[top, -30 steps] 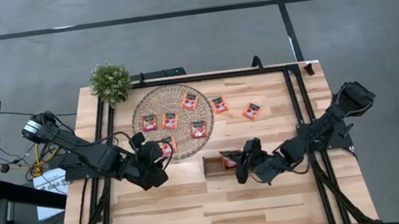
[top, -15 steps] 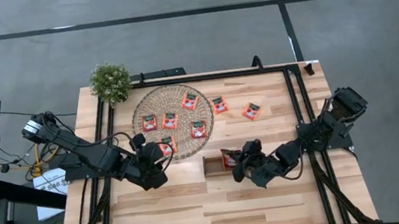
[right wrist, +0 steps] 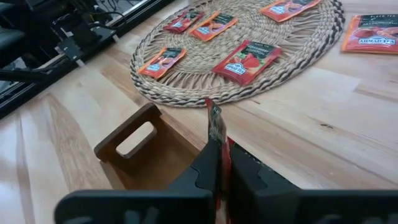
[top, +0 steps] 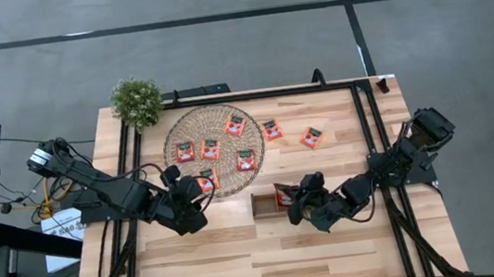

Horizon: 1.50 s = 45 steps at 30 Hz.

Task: Pick & Place Tea
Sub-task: Put the bottom red tea bag into the middle slot of the wooden organizer

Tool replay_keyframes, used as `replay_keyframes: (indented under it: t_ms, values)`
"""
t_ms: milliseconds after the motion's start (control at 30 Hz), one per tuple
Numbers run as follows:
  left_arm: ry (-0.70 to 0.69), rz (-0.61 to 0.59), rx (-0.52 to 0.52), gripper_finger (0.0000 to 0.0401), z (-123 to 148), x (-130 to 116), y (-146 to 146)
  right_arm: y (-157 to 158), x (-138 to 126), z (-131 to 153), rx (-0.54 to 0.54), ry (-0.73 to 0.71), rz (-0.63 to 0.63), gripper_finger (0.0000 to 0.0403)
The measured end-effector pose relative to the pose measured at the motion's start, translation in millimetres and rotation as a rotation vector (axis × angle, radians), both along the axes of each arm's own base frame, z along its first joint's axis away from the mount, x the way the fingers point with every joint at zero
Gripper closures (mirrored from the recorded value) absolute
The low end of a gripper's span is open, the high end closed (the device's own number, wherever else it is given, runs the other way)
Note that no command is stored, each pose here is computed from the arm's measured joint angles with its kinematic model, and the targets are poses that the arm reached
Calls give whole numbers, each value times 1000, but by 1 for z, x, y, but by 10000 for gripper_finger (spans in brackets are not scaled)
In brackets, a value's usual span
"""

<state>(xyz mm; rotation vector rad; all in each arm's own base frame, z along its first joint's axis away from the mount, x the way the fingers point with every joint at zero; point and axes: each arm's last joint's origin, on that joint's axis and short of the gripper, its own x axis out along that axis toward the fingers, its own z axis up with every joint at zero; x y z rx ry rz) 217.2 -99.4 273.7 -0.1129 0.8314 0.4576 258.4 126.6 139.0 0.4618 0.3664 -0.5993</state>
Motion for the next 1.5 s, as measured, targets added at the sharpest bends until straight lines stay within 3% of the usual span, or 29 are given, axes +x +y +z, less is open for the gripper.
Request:
replay_keyframes:
  t_ms: [333, 533, 800, 1033, 1200, 1500]
  values:
    - [0, 0, 0, 254, 0, 0, 0, 0, 0, 0, 0, 1, 1, 309]
    - [0, 0, 0, 254, 0, 0, 0, 0, -1, 5, 2, -10, 6, 290]
    - [2, -4, 3, 254, 0, 0, 0, -14, 4, 38, -92, 38, 51, 324]
    - [-10, -3, -3, 254, 1, 1, -1, -49, 20, 34, 59, 254, 177, 376]
    - [-19, -3, -9, 254, 1, 2, -1, -59, 27, 40, 28, 279, 218, 400]
    - [-20, -2, -9, 254, 1, 2, -1, -62, 22, 34, 49, 366, 236, 402]
